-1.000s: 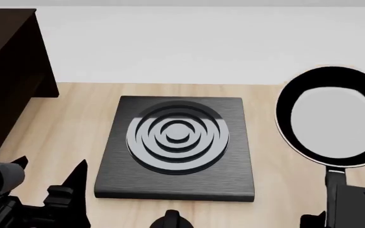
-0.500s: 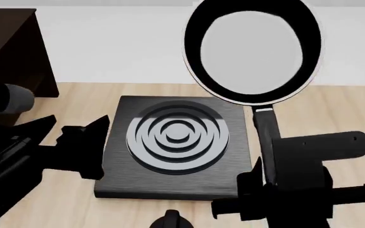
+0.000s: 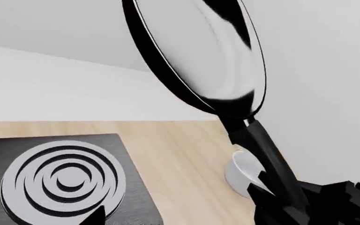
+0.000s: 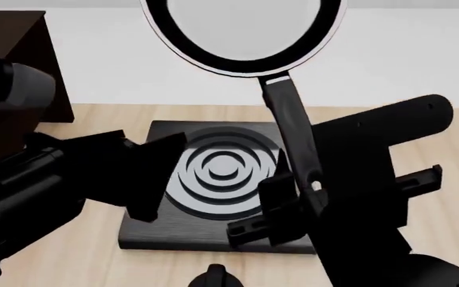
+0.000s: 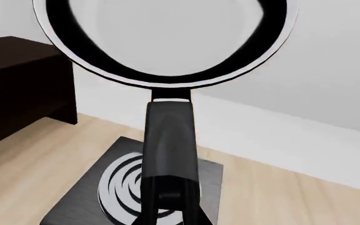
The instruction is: Put the frying pan on the cabinet shelf.
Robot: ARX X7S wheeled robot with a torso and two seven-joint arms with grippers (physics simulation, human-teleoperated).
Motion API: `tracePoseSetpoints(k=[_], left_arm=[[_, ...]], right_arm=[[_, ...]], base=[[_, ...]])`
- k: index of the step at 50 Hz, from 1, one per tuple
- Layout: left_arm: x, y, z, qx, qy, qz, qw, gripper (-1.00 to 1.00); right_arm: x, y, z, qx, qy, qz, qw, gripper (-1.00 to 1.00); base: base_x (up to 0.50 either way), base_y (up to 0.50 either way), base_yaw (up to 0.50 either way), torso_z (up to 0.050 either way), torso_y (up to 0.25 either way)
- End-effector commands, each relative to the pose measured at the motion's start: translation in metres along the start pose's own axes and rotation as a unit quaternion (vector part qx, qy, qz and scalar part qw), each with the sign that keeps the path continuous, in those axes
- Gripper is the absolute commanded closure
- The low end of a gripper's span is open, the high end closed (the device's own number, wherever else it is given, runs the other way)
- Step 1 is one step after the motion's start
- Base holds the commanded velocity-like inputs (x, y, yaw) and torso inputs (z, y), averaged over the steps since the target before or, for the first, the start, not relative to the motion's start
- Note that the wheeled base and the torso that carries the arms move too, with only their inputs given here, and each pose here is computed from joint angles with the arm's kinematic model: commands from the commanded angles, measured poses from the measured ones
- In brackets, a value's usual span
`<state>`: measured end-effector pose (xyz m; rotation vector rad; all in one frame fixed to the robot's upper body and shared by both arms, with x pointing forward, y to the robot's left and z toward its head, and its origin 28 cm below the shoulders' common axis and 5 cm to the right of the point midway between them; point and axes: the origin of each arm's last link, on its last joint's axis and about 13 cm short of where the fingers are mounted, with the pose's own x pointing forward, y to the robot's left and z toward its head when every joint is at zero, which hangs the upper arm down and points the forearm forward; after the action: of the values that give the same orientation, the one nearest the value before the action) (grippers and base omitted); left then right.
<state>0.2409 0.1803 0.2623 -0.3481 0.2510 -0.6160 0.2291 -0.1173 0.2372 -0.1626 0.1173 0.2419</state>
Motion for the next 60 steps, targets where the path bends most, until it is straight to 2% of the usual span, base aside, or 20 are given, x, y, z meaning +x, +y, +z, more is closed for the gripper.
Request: tracePoseSetpoints(k=[1, 4, 5, 12, 14, 16, 18, 20, 23, 26, 27, 46, 60], left_arm=[[-0.003, -0.013, 0.005, -0.047, 0.015, -0.050, 0.998, -1.00], [-0.003, -0.017, 0.007, -0.084, 0.015, -0.065, 0.994, -1.00], [-0.003, -0.017, 0.008, -0.078, 0.013, -0.062, 0.995, -1.00], [-0.004, -0.022, 0.014, -0.106, 0.008, -0.073, 0.992, -1.00], [-0.002, -0.022, 0.018, -0.142, -0.001, -0.062, 0.988, -1.00], [-0.001, -0.023, 0.020, -0.169, -0.005, -0.064, 0.983, -1.00], [0.000, -0.024, 0.021, -0.164, -0.007, -0.065, 0.984, -1.00], [0.002, -0.023, 0.020, -0.175, -0.007, -0.066, 0.982, -1.00], [0.003, -0.024, 0.020, -0.202, -0.006, -0.072, 0.977, -1.00], [0.005, -0.025, 0.018, -0.212, -0.005, -0.073, 0.974, -1.00], [0.005, -0.025, 0.017, -0.216, -0.004, -0.075, 0.973, -1.00], [0.016, -0.020, -0.005, -0.262, 0.028, -0.077, 0.962, -1.00], [0.027, -0.023, -0.007, -0.256, 0.057, -0.087, 0.961, -1.00]], right_arm=[[-0.008, 0.001, 0.022, -0.006, -0.045, -0.008, 0.999, 1.00], [-0.007, 0.002, 0.023, -0.005, -0.047, -0.005, 0.999, 1.00], [-0.008, 0.002, 0.024, -0.006, -0.048, -0.004, 0.999, 1.00], [-0.021, 0.012, 0.021, 0.003, -0.039, 0.001, 0.999, 1.00], [-0.020, 0.012, 0.018, -0.010, -0.052, 0.000, 0.999, 1.00], [-0.016, 0.010, 0.013, -0.002, -0.055, -0.005, 0.998, 1.00], [-0.016, 0.009, 0.015, 0.002, -0.054, -0.001, 0.999, 1.00], [-0.018, 0.015, 0.008, 0.011, -0.045, -0.003, 0.999, 1.00], [-0.016, 0.015, 0.010, 0.013, -0.047, -0.003, 0.999, 1.00], [-0.016, 0.014, 0.011, 0.014, -0.048, -0.002, 0.999, 1.00], [-0.015, 0.018, -0.002, 0.020, -0.054, 0.001, 0.998, 1.00], [-0.018, 0.017, 0.006, 0.016, -0.063, 0.004, 0.998, 1.00], [-0.027, 0.027, 0.007, -0.001, -0.056, 0.010, 0.998, 1.00]], base=[[0.00, 0.00, 0.00, 0.000, 0.000], [0.00, 0.00, 0.00, 0.000, 0.003], [0.00, 0.00, 0.00, 0.000, 0.000], [0.00, 0.00, 0.00, 0.001, 0.001], [0.00, 0.00, 0.00, 0.000, 0.000], [0.00, 0.00, 0.00, 0.000, 0.000], [0.00, 0.00, 0.00, 0.000, 0.005], [0.00, 0.00, 0.00, 0.000, 0.000], [0.00, 0.00, 0.00, 0.000, 0.003], [0.00, 0.00, 0.00, 0.000, 0.000], [0.00, 0.00, 0.00, 0.000, 0.000], [0.00, 0.00, 0.00, 0.001, 0.002], [0.00, 0.00, 0.00, 0.001, 0.002]])
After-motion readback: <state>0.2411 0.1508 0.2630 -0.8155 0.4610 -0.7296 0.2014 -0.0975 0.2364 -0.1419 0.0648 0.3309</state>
